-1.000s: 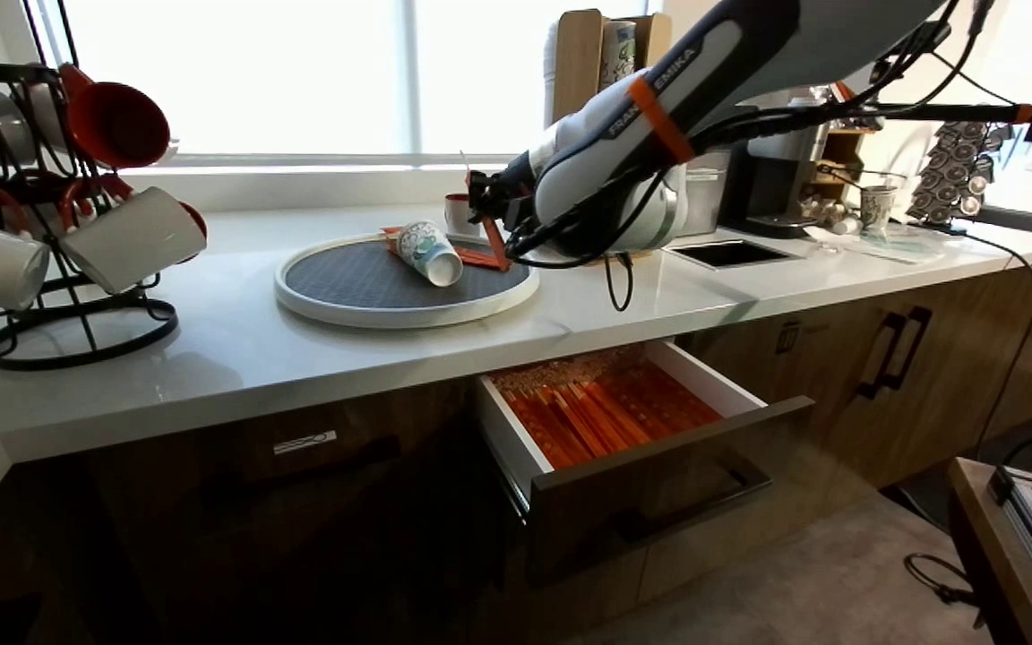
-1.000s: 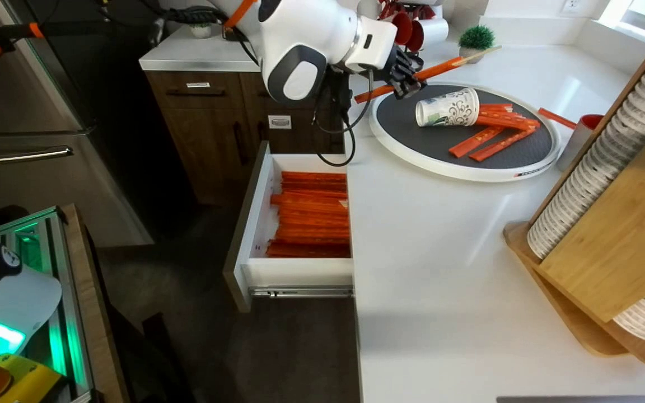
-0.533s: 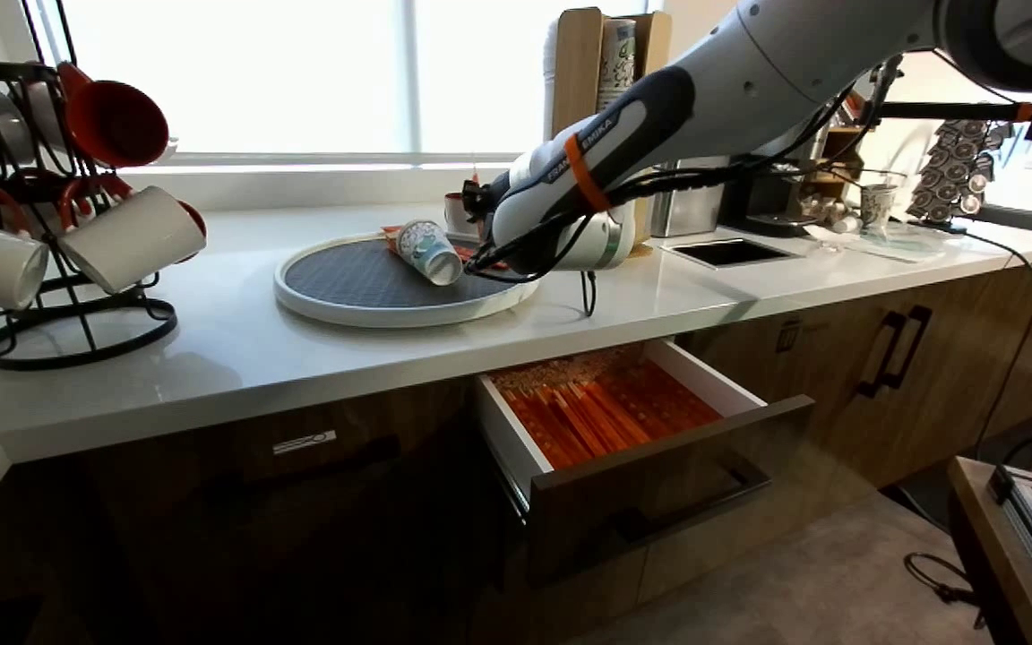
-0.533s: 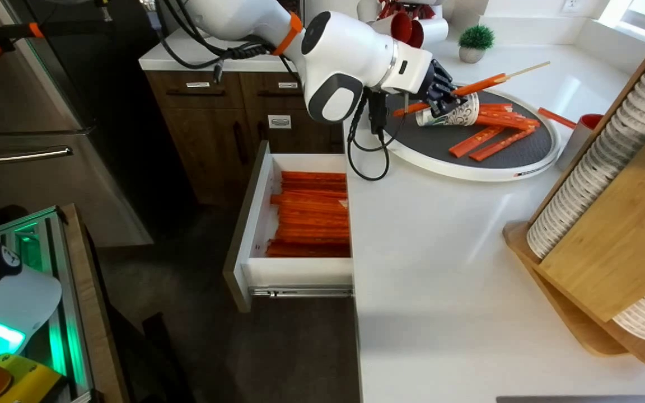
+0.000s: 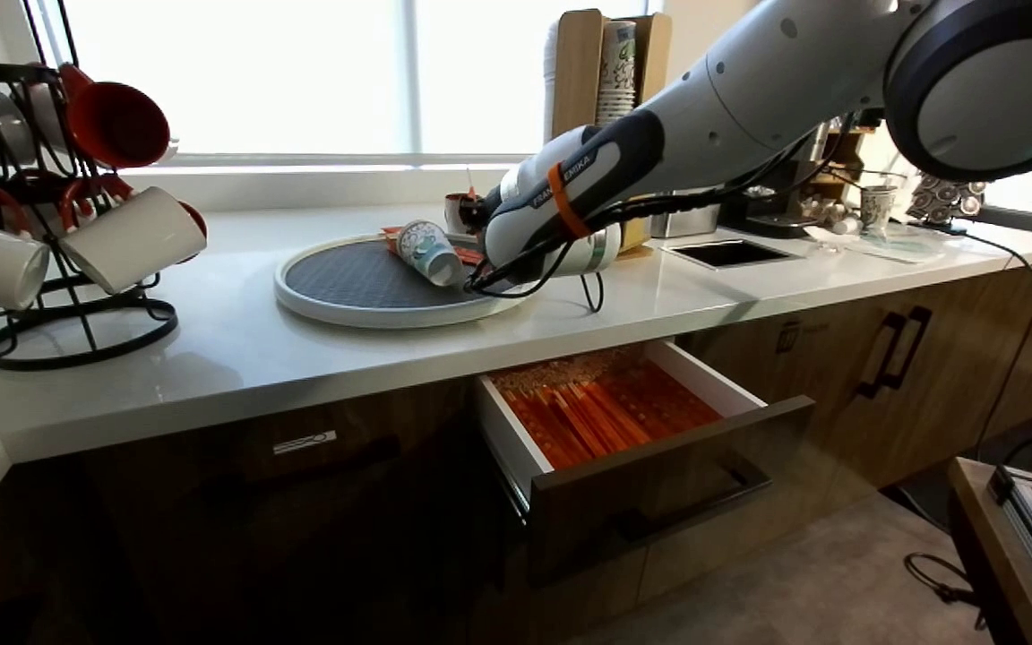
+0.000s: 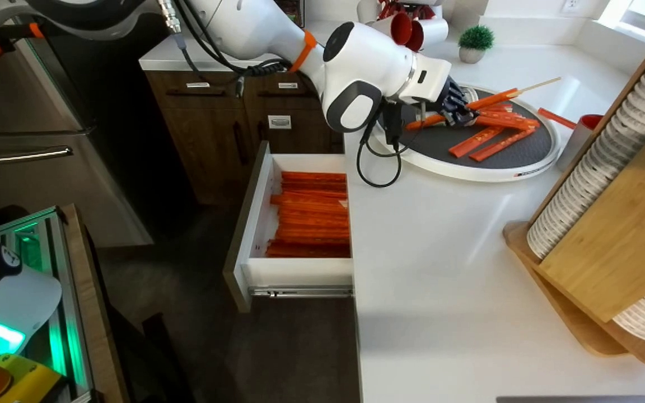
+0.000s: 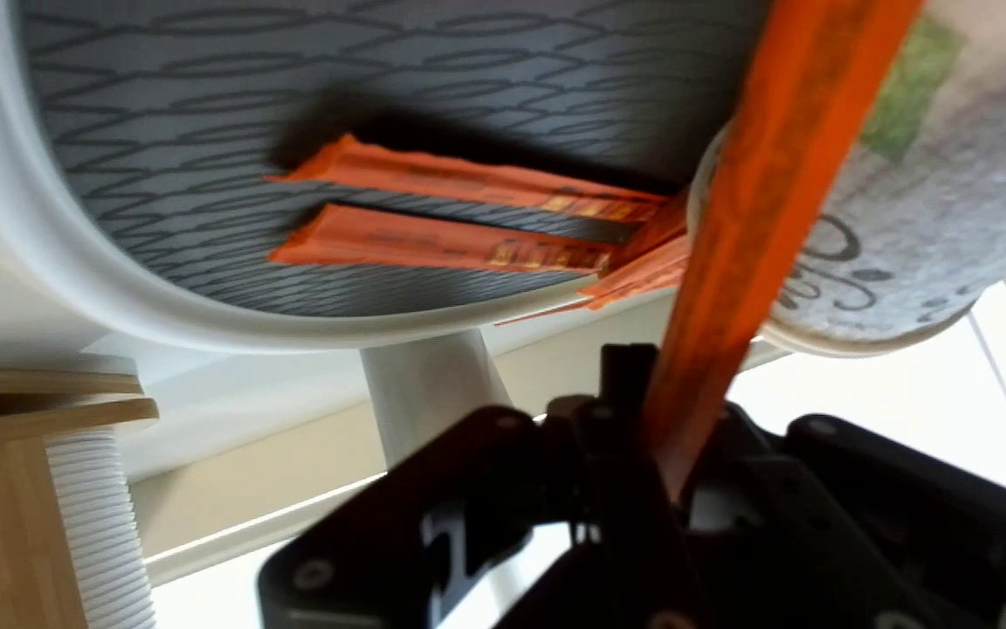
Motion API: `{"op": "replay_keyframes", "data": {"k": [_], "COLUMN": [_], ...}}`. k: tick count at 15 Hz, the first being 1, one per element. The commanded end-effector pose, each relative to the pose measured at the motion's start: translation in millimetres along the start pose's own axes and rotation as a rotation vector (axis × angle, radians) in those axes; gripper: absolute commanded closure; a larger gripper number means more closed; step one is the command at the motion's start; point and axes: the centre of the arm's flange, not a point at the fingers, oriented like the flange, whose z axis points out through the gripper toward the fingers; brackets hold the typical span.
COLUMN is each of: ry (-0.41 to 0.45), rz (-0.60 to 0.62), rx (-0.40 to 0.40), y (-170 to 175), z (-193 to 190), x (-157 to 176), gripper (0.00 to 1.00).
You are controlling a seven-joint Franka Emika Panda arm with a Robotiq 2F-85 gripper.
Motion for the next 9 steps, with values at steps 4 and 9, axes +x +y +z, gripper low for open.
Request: {"op": "replay_keyframes", "data": {"k": [4,9], "ry": [-0.031,-0.083], "rz": [-0.052,-0.102], "rx": [-0.024,0.039], "y": [-8,-35], "z": [19,-23], "x": [-3,14], "gripper": [0.46,0.08]}}
